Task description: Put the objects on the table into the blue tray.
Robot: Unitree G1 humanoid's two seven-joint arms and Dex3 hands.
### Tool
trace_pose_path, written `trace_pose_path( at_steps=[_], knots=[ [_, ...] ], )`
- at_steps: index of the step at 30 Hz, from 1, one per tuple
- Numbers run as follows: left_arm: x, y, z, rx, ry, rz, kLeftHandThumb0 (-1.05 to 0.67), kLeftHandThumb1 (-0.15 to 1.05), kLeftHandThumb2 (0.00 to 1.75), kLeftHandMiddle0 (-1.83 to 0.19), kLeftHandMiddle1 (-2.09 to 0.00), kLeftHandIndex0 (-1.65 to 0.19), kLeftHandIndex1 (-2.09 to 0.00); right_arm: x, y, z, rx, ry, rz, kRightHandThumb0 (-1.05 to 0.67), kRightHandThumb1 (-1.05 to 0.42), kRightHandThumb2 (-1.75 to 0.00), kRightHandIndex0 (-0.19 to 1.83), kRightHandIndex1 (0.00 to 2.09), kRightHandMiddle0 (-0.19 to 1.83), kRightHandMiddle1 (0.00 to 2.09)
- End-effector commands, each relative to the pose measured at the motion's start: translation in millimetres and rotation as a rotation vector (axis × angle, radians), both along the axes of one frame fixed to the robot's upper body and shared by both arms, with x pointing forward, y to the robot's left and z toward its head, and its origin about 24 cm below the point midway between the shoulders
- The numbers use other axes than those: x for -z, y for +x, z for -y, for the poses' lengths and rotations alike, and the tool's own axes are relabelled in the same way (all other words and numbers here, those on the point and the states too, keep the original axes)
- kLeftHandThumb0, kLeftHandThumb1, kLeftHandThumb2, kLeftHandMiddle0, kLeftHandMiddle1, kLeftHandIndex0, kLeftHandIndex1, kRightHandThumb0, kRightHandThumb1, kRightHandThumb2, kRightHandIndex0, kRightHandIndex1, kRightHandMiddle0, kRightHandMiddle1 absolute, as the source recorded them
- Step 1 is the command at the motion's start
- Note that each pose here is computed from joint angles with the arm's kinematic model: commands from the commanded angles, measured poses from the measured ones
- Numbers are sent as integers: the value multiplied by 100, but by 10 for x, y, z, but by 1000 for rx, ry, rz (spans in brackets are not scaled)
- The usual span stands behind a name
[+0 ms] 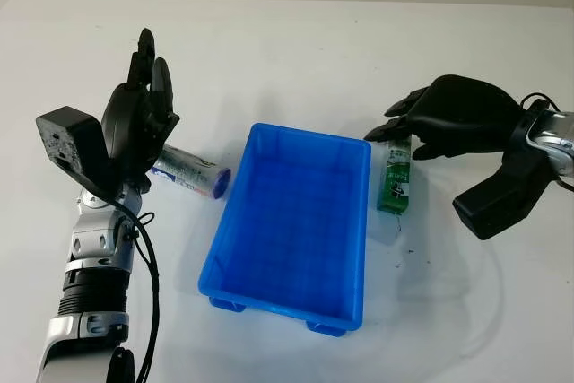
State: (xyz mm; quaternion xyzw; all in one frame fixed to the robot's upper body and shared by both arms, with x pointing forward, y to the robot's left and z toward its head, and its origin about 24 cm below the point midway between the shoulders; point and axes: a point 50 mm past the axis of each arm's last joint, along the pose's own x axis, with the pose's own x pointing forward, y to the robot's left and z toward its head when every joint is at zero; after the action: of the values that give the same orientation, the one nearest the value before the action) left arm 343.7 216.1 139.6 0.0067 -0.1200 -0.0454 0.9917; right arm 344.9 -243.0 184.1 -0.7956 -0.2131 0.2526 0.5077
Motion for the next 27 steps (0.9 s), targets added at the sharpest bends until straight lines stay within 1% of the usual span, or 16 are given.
trace_pose_path(
  at_steps=[1, 5, 6, 7, 8, 9, 11, 13, 17, 18, 20, 21, 22, 24, 25, 27],
  knots=[
    [-74, 14, -17, -1, 6, 21, -72, 105, 72, 19, 0, 19, 0, 46, -42, 39, -5, -13, -13, -19, -97, -7, 60, 9, 64, 7],
    [-79, 12, -15, -5, 2, 22, -73, 105, 71, 19, 0, 19, 0, 126, -61, 45, -28, 8, -17, -23, -101, -7, 66, 13, 72, 12],
    [-77, 11, -15, -5, 3, 22, -73, 105, 71, 19, 0, 19, 0, 140, -66, 47, -35, 8, -19, -24, -102, -6, 60, 31, 66, 27],
    [-76, 9, -15, -5, 4, 22, -73, 105, 71, 19, 0, 19, 0, 153, -71, 50, -41, 3, -20, -25, -103, -6, 39, 76, 47, 67],
    [-74, 7, -15, -3, 6, 23, -73, 105, 71, 19, 0, 19, 0, 165, -76, 52, -48, 1, -18, -26, -103, -6, 22, 111, 29, 103],
    [-71, 5, -15, -3, 6, 23, -73, 105, 71, 19, 0, 19, 0, 178, -80, 57, -52, -4, -16, -28, -103, -5, 11, 138, 16, 132],
    [-68, 3, -16, -2, 6, 22, -72, 105, 71, 19, 0, 19, 0, 197, -85, 64, -60, -16, -12, -31, -100, -5, 6, 158, 10, 150],
    [-66, 3, -16, 0, 10, 20, -72, 105, 72, 19, 0, 19, 0, 209, -83, 70, -66, -22, -4, -36, -97, -5, 9, 172, 10, 160],
    [-62, 3, -17, -5, 14, 20, -72, 105, 72, 19, 0, 19, 0, 217, -64, 79, -72, -27, 32, -48, -103, -6, 26, 168, 18, 166],
    [-61, 4, -17, -3, 12, 20, -72, 105, 72, 19, 0, 19, 0, 221, -59, 82, -77, -25, 52, -51, -104, -10, 34, 173, 23, 170],
    [-59, 4, -19, -2, 11, 19, -72, 105, 72, 19, 0, 19, 0, 227, -49, 89, -84, -24, 94, -54, -105, -12, 41, 184, 28, 177],
    [-58, 3, -19, -2, 11, 18, -72, 105, 72, 19, 0, 19, 0, 232, -44, 94, -85, -22, 117, -57, -105, -15, 52, 196, 33, 192],
    [-58, 3, -20, -4, 12, 17, -72, 105, 72, 19, 0, 19, 0, 237, -40, 101, -85, -21, 139, -59, -105, -20, 72, 204, 40, 202],
    [-58, 2, -19, -6, 15, 16, -72, 105, 72, 19, 0, 19, 0, 247, -32, 117, -75, -26, 158, -59, -105, -25, 95, 208, 52, 208],
    [-59, 1, -19, -6, 15, 16, -72, 105, 72, 19, 0, 19, 0, 252, -28, 126, -69, -33, 168, -59, -105, -28, 103, 209, 57, 209],
    [-60, -1, -17, -4, 14, 16, -72, 105, 72, 19, 0, 19, 0, 252, -16, 143, -49, -56, 176, -58, -105, -29, 103, 209, 58, 209]
  ],
)
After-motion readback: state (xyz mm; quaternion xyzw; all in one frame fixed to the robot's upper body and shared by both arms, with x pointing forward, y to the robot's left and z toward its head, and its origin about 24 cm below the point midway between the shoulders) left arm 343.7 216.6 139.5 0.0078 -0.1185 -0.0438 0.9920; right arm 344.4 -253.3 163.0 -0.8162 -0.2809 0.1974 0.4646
